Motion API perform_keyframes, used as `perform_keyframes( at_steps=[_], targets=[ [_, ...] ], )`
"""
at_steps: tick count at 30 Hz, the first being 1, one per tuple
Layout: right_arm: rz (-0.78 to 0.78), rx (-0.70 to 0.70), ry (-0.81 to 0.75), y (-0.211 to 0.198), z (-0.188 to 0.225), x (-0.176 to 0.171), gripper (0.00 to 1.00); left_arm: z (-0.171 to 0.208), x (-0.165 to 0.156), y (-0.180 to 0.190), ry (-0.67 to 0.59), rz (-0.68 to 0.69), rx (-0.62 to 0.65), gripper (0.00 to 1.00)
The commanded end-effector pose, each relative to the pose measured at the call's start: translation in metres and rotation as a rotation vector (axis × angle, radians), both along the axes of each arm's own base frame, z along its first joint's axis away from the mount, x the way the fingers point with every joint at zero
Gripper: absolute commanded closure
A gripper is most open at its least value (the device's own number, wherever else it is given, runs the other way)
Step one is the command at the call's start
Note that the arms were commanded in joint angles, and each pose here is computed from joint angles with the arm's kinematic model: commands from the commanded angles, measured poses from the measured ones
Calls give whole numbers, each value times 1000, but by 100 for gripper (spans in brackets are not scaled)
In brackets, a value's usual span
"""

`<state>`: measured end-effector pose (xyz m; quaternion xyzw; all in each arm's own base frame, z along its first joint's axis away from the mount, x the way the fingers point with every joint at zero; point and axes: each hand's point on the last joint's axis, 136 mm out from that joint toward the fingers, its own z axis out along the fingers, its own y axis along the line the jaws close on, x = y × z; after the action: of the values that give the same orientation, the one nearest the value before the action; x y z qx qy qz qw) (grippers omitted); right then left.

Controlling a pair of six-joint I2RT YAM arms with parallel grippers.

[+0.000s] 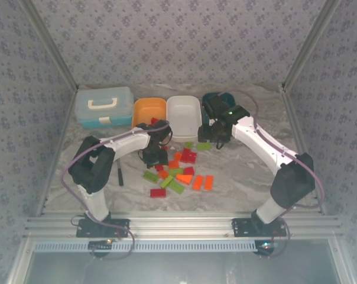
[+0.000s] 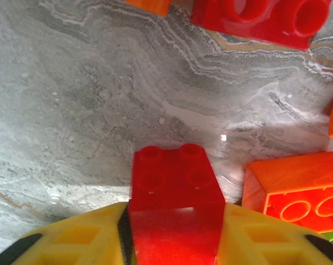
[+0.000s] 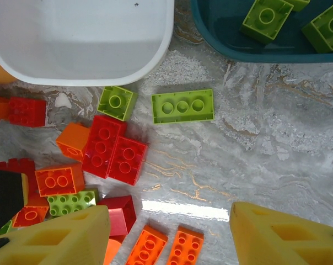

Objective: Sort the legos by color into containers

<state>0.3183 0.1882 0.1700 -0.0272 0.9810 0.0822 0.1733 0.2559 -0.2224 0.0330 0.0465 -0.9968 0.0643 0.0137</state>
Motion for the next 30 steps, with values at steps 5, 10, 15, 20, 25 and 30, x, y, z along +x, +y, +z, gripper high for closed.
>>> perform_keyframes(
  at_steps=[5,10,15,20,25,30],
  targets=[
    [-16,20,-14,-4,12,-5,39,26,6,8,-61,-20,48,63],
    [-21,26,-30,-7,19,-8,39,85,30,14,-163,-10,41,63],
    [-20,84,-57,-2,29,-11,39,129,94,29,-266,56,10,63],
    [-25,125,-58,3,30,-12,39,126,166,43,-321,110,25,63],
    [7,152,-26,12,26,-17,39,98,225,47,-319,129,46,62],
    [73,112,44,19,2,-34,38,69,248,48,-296,131,69,61]
  ],
)
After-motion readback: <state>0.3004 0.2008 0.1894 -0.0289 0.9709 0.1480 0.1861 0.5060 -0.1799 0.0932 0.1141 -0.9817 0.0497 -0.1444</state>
